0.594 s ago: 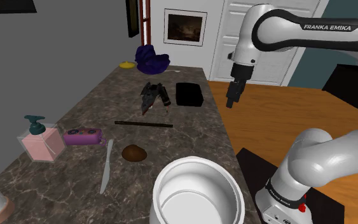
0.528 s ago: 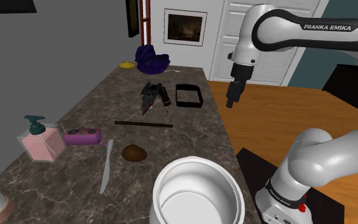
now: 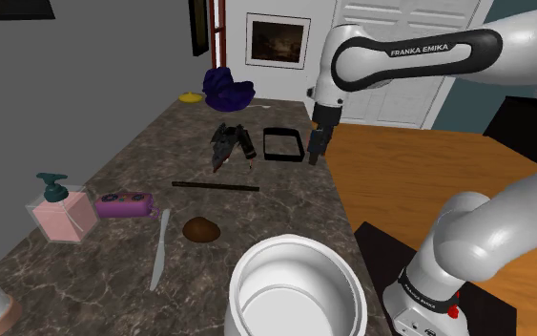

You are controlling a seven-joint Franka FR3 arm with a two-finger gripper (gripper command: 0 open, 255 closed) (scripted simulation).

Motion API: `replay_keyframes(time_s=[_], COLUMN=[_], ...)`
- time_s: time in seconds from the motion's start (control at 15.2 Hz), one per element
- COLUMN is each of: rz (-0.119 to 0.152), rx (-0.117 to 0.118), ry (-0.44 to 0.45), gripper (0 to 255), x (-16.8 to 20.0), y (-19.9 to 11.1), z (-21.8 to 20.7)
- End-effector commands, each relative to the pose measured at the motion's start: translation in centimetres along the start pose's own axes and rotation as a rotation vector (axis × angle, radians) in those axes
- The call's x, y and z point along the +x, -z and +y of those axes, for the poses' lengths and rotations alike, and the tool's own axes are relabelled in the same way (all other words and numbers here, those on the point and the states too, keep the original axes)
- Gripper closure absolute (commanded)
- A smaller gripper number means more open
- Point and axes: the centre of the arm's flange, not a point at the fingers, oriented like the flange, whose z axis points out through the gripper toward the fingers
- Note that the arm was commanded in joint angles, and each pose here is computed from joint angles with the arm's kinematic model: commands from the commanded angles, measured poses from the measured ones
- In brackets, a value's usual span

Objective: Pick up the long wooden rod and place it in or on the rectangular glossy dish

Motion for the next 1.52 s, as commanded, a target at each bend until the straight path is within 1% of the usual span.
replay_keyframes(time_s=[0.0,0.73,1.45], rz=[0.002,0.001,0.001], rx=[-0.007,-0.047,-0.087], ry=[0.038,0.240,0.442], gripper=[0,0,0], x=[2.2,15.4,27.8], y=[-1.0,-6.8,-12.7], z=[-0.4,-2.6,-7.1])
